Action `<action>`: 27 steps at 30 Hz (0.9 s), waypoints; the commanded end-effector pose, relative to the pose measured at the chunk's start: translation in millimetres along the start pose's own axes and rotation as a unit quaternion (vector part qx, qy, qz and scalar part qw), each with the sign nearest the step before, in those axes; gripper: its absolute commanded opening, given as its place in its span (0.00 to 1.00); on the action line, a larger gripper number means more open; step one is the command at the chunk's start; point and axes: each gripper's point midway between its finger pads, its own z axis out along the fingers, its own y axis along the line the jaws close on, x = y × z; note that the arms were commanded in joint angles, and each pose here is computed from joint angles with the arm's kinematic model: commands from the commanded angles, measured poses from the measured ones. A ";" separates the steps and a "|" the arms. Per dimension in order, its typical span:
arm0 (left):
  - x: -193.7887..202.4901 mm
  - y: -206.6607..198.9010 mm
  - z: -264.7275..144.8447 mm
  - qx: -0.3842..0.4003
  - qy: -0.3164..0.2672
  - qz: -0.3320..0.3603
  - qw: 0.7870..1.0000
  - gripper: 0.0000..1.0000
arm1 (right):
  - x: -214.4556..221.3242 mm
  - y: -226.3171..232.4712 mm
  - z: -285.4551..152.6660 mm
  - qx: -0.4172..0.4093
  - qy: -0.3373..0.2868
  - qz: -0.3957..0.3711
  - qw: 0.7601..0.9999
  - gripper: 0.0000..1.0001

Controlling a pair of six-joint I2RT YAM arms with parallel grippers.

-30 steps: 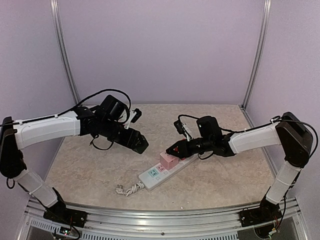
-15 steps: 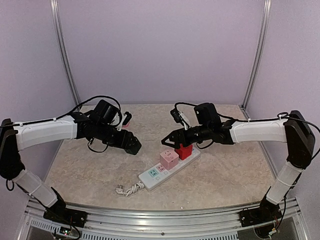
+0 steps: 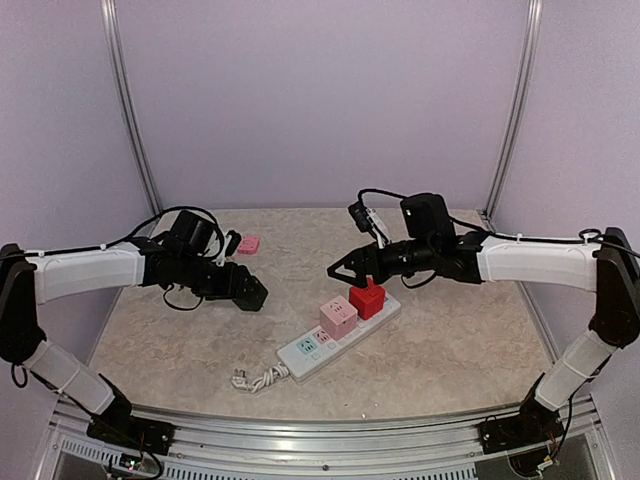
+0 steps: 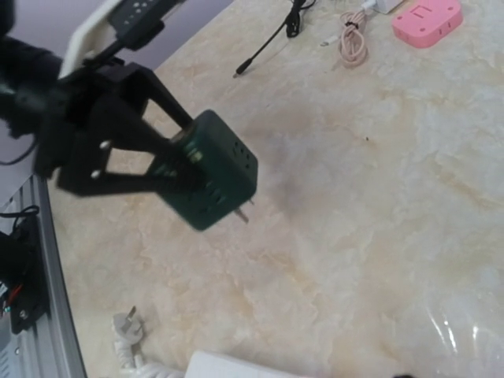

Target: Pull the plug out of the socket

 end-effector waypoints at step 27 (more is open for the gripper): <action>-42.1 111.9 3.7 0.057 -0.104 -0.170 0.978 0.25 | 32.1 -20.1 -17.2 0.015 0.016 0.026 0.999 0.75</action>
